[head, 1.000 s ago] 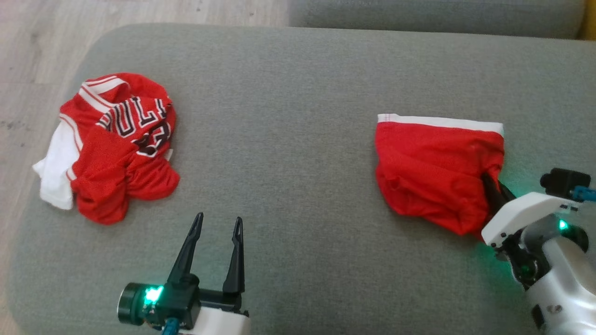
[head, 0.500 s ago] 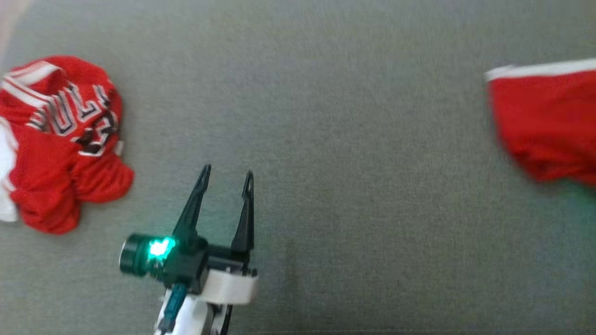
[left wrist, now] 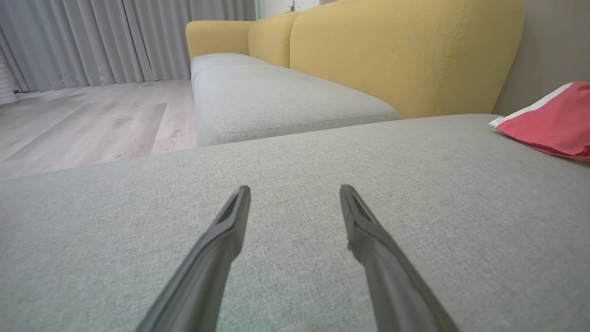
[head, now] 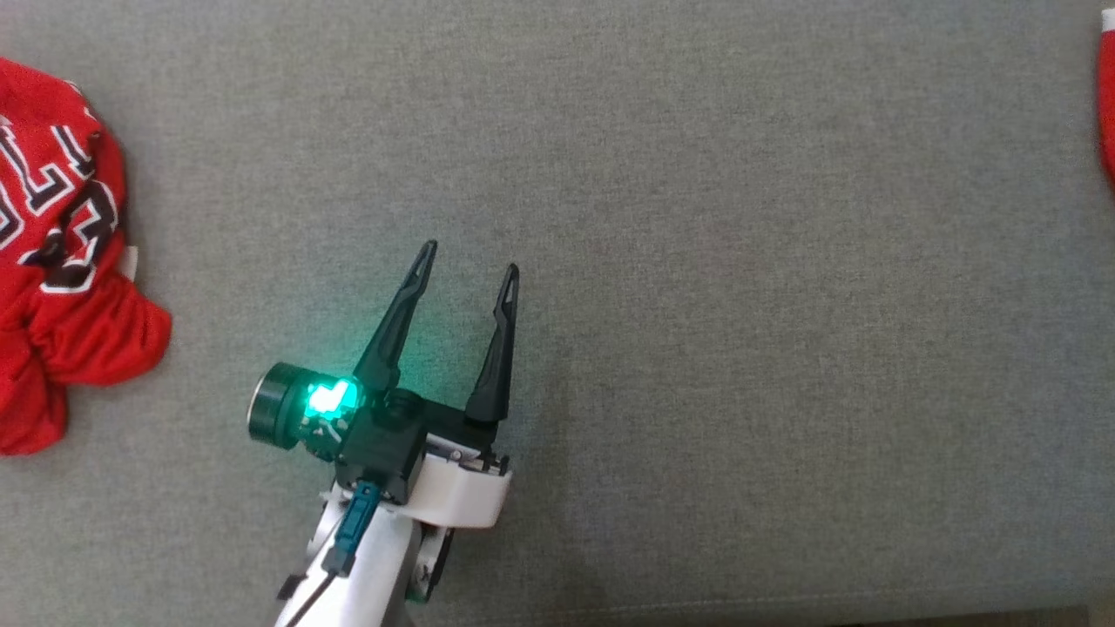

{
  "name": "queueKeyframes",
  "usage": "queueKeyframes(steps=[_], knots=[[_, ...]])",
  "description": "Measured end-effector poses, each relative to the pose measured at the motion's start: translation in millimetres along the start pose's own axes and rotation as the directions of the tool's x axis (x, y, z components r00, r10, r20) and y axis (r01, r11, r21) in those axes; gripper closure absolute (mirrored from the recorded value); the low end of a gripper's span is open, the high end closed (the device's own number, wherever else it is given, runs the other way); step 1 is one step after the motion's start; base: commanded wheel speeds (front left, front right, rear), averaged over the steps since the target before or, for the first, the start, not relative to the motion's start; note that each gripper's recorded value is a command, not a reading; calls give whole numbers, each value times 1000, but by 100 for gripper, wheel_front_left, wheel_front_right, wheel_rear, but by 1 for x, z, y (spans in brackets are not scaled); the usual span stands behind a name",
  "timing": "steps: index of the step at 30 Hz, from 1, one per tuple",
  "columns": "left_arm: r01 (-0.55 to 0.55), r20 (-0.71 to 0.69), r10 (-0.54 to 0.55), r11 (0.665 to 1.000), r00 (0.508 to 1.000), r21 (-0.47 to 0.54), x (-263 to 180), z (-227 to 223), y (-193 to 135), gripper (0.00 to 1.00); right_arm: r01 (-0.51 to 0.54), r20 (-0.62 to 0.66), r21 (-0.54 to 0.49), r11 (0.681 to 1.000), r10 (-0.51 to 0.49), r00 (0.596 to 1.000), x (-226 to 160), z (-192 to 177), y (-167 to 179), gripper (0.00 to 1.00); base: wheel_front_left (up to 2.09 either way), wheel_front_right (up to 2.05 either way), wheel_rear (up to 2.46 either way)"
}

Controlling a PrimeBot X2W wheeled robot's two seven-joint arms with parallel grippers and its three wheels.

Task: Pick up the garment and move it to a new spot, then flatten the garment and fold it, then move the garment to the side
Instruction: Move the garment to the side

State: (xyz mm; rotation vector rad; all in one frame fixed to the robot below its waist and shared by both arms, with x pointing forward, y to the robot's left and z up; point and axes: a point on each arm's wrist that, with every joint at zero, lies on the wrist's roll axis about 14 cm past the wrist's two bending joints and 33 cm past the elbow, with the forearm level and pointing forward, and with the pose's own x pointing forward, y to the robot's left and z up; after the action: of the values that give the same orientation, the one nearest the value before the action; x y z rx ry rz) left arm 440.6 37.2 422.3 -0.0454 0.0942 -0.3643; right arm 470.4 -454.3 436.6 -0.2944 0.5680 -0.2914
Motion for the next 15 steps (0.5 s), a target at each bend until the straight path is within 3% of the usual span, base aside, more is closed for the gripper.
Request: queueKeyframes(steps=[5, 10, 15], knots=[[1, 27, -1, 1000, 1000, 14, -5, 14, -2, 0, 17, 159, -14, 1000, -15, 987, -7, 32, 4, 0, 0, 0, 0], [-28, 46, 28, 1000, 999, 13, -21, 28, 0, 0, -90, 280, 50, 995, 72, 957, -25, 47, 55, 0, 0, 0, 0], [-84, 26, 83, 996, 996, 10, -54, 28, 5, 0, -228, 368, 108, 968, 174, 913, -65, 41, 113, 0, 0, 0, 0]])
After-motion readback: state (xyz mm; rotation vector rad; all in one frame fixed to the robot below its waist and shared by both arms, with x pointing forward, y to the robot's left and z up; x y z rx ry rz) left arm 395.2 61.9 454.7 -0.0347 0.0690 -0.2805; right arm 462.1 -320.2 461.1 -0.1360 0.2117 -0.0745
